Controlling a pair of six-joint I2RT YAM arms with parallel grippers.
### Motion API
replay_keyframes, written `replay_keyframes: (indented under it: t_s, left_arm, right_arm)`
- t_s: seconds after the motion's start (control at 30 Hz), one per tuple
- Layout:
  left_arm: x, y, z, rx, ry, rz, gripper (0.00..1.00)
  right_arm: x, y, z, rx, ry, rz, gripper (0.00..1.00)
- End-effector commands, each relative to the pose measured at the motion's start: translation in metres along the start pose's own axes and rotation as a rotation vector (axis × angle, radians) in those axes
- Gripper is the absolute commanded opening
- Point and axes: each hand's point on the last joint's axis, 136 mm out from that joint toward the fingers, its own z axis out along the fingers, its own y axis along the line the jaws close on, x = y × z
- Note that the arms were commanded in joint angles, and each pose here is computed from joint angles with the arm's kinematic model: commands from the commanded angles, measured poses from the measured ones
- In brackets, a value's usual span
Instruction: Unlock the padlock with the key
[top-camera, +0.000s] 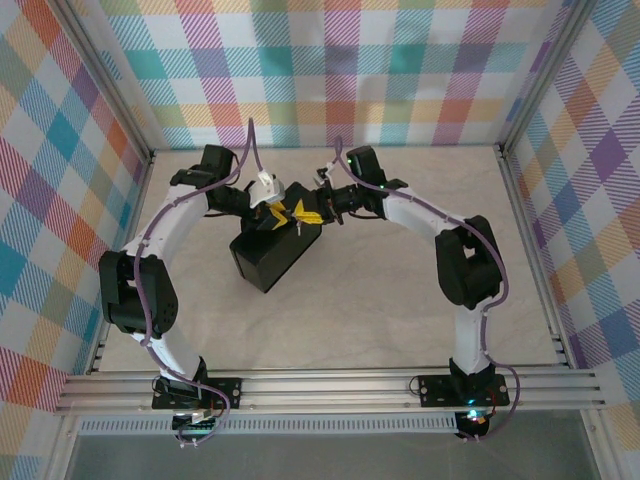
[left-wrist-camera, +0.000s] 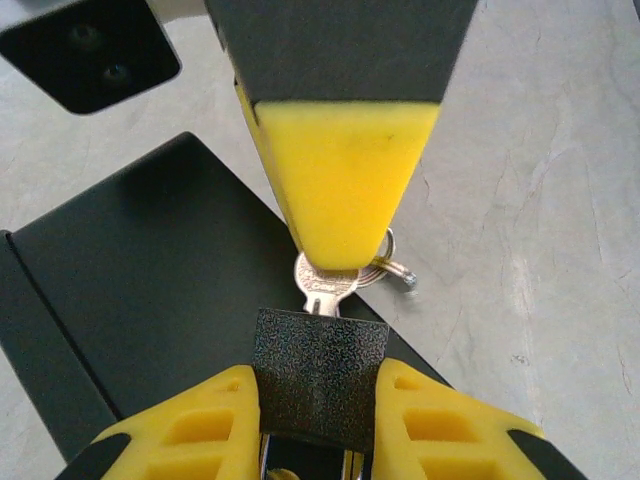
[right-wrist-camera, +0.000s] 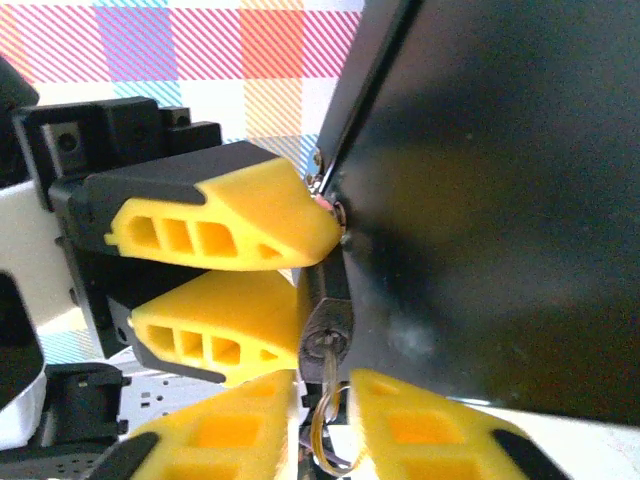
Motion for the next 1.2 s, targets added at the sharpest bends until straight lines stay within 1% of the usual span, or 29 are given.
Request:
replay_keyframes:
  t_s: [0.0,0.07,0.13,0.23,0.3,0.37,0.43,0.5,0.57,0.67,0.77,0.93,1.03,1.17]
  left_arm:
    - [-0.019,-0.011,0.000,0.018,-0.062,0.013,0.23]
    - [-0.019,-0.013,0.001,0.026,-0.067,0.001,0.23]
    - [-0.017,-0.013,0.002,0.028,-0.067,-0.009,0.23]
    - [-0.017,-0.015,0.003,0.037,-0.076,-0.022,0.23]
    - [-0.018,-0.016,0.003,0.043,-0.085,-0.029,0.23]
    - [-0.020,-0.018,0.003,0.053,-0.093,-0.038,0.24]
    - [-0.023,-0.018,0.003,0.067,-0.105,-0.057,0.24]
    - [-0.024,-0.020,0.003,0.086,-0.102,-0.074,0.24]
    - [-0.021,-0.022,0.003,0.087,-0.085,-0.082,0.24]
    - [-0.020,-0.022,0.002,0.082,-0.073,-0.091,0.24]
    - [-0.021,-0.025,0.000,0.086,-0.075,-0.094,0.24]
    - [-0.017,-0.026,0.000,0.086,-0.052,-0.097,0.24]
    - [-0.017,-0.027,0.000,0.093,-0.052,-0.102,0.24]
    - [-0.018,-0.027,0.001,0.097,-0.061,-0.102,0.24]
  right_arm:
    - [0.004,0.010,-0.032,0.000,-0.045,-0.100,0.27]
    - [-0.002,0.005,-0.052,0.029,-0.084,-0.139,0.30]
    - [-0.003,0.003,-0.066,0.096,-0.106,-0.233,0.31]
    - [-0.002,0.001,-0.071,0.196,-0.116,-0.451,0.31]
    - [-0.004,0.004,-0.072,0.221,-0.121,-0.582,0.30]
    - [-0.010,0.000,-0.069,0.299,-0.134,-0.732,0.30]
    - [-0.015,-0.004,-0.062,0.366,-0.125,-0.927,0.30]
    - [-0.013,0.003,-0.053,0.344,-0.106,-1.078,0.29]
    - [-0.009,0.016,-0.046,0.307,-0.122,-1.210,0.29]
    - [-0.004,0.029,-0.045,0.255,-0.149,-1.316,0.30]
    - [0.007,0.024,-0.039,0.233,-0.117,-1.387,0.30]
    - [0.017,0.022,-0.032,0.208,-0.096,-1.442,0.30]
    - [0.023,0.026,-0.027,0.210,-0.072,-1.481,0.28]
    - [0.025,0.026,-0.017,0.272,-0.048,-1.546,0.27]
